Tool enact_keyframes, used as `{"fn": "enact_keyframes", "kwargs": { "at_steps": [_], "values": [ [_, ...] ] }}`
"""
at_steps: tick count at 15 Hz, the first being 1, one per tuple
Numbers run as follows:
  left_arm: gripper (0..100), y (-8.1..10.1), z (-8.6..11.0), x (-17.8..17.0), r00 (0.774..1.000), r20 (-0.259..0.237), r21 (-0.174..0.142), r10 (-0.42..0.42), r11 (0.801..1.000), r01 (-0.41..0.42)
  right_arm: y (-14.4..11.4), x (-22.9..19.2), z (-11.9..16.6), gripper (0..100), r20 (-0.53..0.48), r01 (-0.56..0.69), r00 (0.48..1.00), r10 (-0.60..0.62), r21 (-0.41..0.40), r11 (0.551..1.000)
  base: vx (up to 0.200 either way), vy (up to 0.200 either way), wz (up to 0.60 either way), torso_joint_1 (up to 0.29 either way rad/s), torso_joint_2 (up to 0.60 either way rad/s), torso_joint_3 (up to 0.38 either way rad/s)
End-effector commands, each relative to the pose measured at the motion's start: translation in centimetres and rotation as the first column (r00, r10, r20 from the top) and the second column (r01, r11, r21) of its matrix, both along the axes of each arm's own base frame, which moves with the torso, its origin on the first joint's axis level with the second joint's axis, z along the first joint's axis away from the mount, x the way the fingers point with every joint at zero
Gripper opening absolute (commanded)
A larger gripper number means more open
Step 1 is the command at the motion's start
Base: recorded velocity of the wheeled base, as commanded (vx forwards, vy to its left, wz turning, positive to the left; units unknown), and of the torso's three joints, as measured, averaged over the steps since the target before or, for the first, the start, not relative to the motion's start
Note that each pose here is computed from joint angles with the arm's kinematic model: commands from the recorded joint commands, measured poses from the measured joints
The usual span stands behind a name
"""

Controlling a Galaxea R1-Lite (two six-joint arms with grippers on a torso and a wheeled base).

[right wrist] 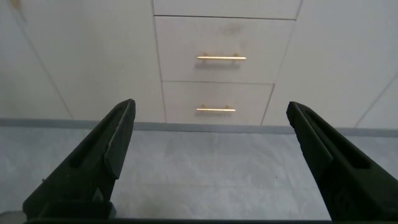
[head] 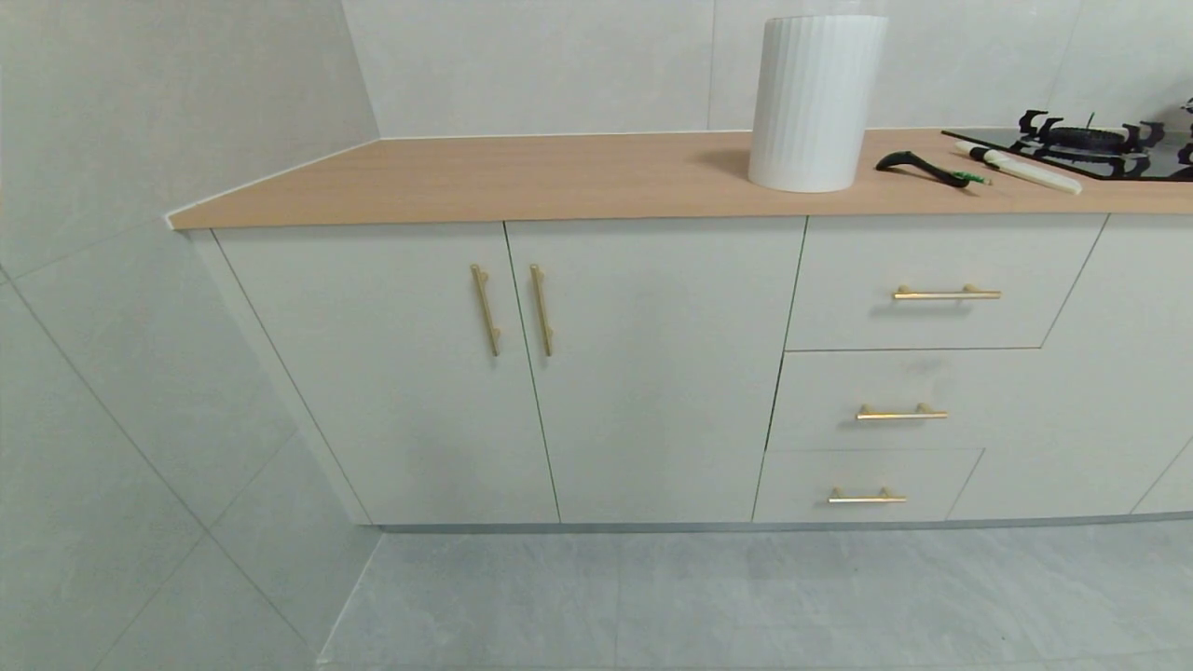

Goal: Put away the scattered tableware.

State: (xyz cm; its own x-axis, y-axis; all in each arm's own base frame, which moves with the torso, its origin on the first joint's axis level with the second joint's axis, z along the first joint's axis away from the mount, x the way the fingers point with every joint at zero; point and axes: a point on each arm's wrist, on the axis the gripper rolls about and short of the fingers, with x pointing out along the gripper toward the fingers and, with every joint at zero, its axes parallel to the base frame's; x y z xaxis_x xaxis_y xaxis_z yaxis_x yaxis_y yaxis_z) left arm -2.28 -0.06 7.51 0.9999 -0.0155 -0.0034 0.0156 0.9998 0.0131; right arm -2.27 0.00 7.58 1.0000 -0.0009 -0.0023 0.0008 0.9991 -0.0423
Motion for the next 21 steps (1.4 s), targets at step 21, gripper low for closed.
{"fn": "enact_keyframes", "kwargs": {
  "at_steps": [21],
  "values": [
    [100, 0.0, -0.01, 0.0, 1.0, -0.001, 0.001, 0.0, 1.0, 0.0, -0.01, -0.01, -0.02, 100, -0.001, 0.001, 1.0, -0.001, 0.013, 1.0, 0.067, 0.0, 0.0, 0.003, 0.0, -0.001]
  ]
}}
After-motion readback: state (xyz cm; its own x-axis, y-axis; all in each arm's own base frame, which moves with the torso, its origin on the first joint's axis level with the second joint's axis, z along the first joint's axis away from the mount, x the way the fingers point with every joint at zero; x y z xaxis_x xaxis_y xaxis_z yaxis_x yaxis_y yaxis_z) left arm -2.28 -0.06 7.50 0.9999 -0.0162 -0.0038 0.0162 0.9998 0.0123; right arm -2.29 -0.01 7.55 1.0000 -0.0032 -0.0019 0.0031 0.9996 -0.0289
